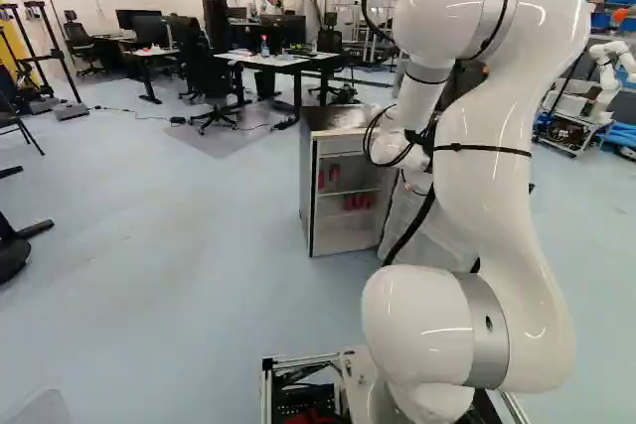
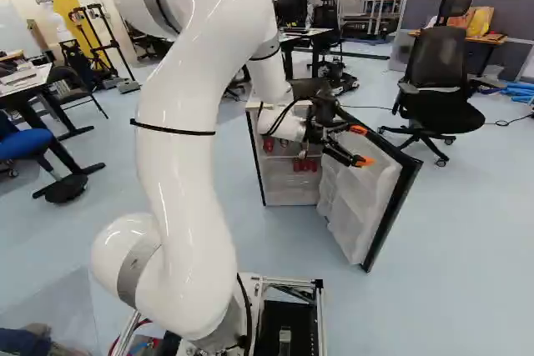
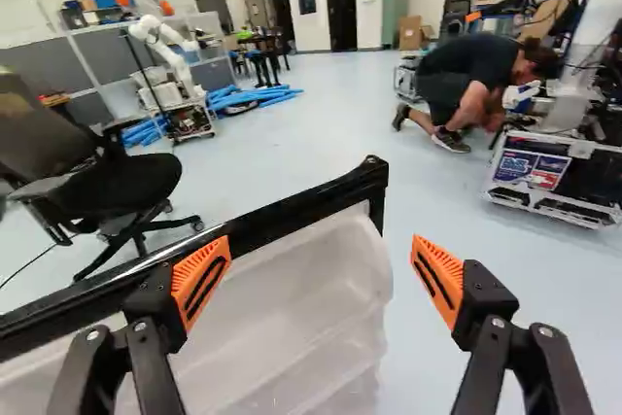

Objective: Grab a drink from the fridge

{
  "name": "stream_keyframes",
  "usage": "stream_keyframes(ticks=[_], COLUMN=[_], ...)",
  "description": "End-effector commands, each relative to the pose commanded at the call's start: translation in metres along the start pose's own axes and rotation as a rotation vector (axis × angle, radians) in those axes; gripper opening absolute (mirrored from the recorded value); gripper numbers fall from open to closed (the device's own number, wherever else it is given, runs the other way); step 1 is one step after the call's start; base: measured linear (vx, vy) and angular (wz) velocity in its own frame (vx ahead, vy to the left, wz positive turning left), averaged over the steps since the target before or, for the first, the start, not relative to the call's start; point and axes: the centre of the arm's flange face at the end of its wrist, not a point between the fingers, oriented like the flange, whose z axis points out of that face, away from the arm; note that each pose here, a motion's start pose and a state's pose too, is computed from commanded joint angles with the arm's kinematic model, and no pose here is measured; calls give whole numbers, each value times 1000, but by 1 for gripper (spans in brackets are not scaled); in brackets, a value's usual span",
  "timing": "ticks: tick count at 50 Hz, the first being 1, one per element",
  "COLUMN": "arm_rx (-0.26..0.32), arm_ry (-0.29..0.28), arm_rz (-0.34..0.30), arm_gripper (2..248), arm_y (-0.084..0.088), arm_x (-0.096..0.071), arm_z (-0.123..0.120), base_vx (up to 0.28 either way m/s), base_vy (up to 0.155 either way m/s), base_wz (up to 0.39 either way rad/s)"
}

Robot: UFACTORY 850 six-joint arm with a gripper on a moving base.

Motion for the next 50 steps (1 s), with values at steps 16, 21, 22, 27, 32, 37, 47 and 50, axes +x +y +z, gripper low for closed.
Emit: stream_keyframes(ticks=[16, 21, 22, 27, 32, 37, 47, 50], arm_rx=[183, 242, 254, 313, 374, 434, 557, 587], arm_ry=[11, 13, 13, 11, 5, -3, -19, -22], arm_rz=[-96, -125, -130, -159, -187, -215, -270, -283], arm_gripper=[247, 247, 247, 247, 247, 247, 247, 247], arm_y=[17, 22, 23, 29, 35, 40, 47, 47], arm_x=[1, 2, 2, 1, 1, 0, -3, -3], arm_z=[-29, -38, -40, -49, -59, -68, -86, -89], base_vx=[0, 0, 0, 0, 0, 0, 0, 0], base_vy=[0, 0, 0, 0, 0, 0, 0, 0], base_wz=[0, 0, 0, 0, 0, 0, 0, 0])
